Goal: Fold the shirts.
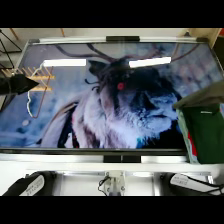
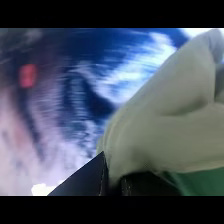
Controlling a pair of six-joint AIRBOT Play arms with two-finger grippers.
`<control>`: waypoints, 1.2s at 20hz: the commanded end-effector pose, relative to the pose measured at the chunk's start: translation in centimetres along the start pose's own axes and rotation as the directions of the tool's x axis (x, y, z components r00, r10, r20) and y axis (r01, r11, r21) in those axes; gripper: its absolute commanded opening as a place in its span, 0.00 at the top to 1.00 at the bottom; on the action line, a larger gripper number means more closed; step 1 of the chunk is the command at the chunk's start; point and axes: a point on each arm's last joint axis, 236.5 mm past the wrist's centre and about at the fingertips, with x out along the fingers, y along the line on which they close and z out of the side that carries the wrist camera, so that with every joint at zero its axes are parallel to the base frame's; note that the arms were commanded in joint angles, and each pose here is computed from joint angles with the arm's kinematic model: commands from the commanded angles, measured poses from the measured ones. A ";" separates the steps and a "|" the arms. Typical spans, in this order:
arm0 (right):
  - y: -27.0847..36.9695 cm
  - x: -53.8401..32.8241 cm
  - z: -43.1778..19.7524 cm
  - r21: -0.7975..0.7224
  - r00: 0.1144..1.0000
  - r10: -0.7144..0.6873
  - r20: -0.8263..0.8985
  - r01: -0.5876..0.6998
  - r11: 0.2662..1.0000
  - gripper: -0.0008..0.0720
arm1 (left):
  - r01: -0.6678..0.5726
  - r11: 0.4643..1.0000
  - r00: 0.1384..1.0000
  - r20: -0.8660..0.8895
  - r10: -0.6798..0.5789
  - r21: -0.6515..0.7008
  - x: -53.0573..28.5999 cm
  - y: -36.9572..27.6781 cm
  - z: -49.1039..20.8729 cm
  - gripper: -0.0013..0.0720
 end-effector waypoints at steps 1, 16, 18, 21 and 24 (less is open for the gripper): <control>-6.5 -4.3 -2.1 0.158 0.981 -0.192 -0.014 0.192 0.969 0.90 | 0.008 1.000 1.000 -0.010 -0.008 0.019 0.2 -0.4 -0.2 0.95; -16.1 -3.2 -20.6 0.342 0.778 -0.365 -0.512 0.574 0.744 0.90 | 0.008 1.000 1.000 -0.010 -0.008 0.030 0.2 -0.4 -0.2 0.95; -16.9 -1.8 -22.4 0.338 0.752 -0.351 -0.558 0.592 0.732 0.90 | 0.009 1.000 1.000 -0.009 -0.008 0.030 0.2 -0.4 -0.2 0.95; -18.3 -1.0 -23.9 0.326 0.717 -0.374 -0.589 0.633 0.702 0.90 | 0.009 1.000 1.000 -0.009 -0.009 0.029 0.2 -0.4 -0.2 0.95; -19.4 -0.5 -23.3 0.323 0.721 -0.410 -0.558 0.644 0.693 0.20 | 0.018 1.000 1.000 -0.007 -0.018 0.025 0.2 -0.6 -0.2 0.95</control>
